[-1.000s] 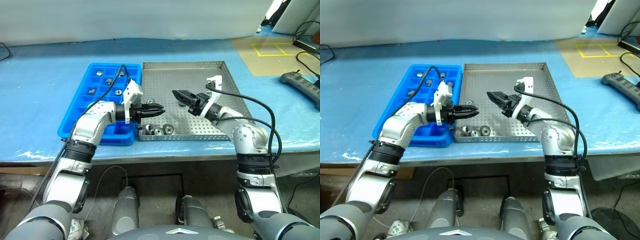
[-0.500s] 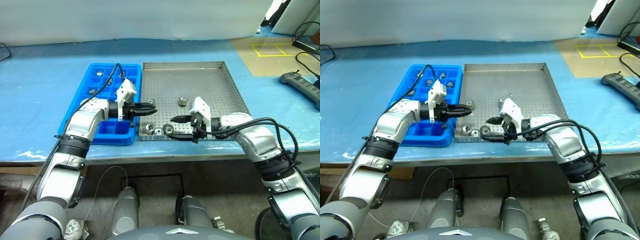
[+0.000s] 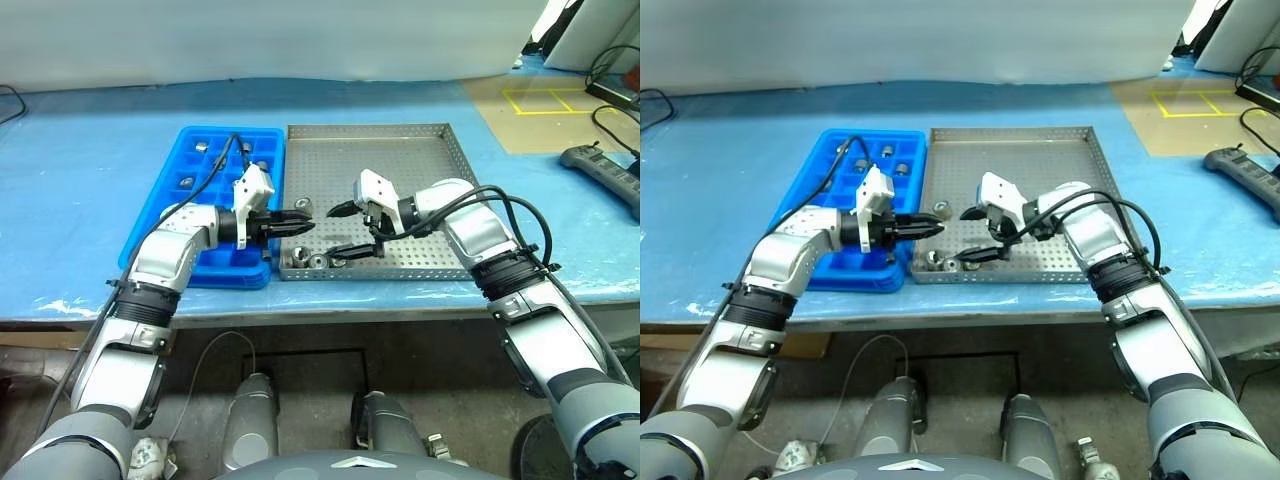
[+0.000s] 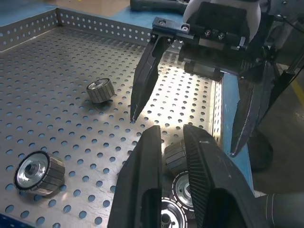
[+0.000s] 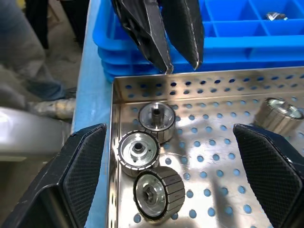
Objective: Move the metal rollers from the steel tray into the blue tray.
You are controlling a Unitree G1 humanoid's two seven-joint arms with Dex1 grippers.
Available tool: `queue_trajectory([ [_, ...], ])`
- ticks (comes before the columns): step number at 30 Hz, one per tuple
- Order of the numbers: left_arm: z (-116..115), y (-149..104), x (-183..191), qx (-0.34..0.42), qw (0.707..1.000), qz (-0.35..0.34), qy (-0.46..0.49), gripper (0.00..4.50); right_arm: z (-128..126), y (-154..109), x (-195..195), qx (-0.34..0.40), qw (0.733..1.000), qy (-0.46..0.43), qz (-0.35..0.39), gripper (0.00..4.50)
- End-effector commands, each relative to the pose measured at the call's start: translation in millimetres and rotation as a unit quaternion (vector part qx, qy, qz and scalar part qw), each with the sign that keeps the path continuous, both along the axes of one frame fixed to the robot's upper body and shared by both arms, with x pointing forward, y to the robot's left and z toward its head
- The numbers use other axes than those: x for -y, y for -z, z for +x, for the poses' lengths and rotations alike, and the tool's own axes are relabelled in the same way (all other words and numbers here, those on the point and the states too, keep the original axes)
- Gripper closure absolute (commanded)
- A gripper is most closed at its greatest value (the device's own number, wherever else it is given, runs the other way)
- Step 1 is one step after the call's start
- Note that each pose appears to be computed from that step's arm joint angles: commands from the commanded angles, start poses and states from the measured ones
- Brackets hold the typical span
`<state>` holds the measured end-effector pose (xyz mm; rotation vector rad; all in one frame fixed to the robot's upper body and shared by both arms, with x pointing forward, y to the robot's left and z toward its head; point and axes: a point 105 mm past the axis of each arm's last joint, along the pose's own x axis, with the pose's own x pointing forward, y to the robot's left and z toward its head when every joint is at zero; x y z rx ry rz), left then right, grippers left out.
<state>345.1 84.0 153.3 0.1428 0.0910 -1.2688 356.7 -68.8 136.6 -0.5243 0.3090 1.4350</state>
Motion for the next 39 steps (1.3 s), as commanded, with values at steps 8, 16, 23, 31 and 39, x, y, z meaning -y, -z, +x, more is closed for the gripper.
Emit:
queue_trajectory([
  [8, -9.5, -12.3, 0.8, 0.021, 1.0, -0.017, -0.01, 3.71, 24.5, 16.6, 2.0, 0.014, 0.999, 0.012, -0.049, 0.03],
  [16, -11.7, -10.6, 7.6, 0.019, 1.0, -0.022, -0.01, 3.71, 21.1, 29.6, 12.8, -0.012, 0.996, -0.006, -0.086, 0.03],
  [23, -7.8, -10.6, 8.7, 0.017, 0.999, -0.026, -0.014, 3.71, 18.4, 29.6, 11.6, -0.016, 0.997, -0.014, -0.079, 1.32],
  [31, -6.2, -9.7, 8.9, 0.013, 0.999, -0.032, -0.018, 3.71, 10.7, 23.0, 3.4, -0.021, 0.998, -0.033, -0.057, 2.76],
  [39, -4.5, -9.9, 11.0, 0.014, 0.999, -0.033, -0.017, 3.71, 5.9, -0.9, 4.7, 0.005, 0.999, -0.026, -0.028, 2.76],
])
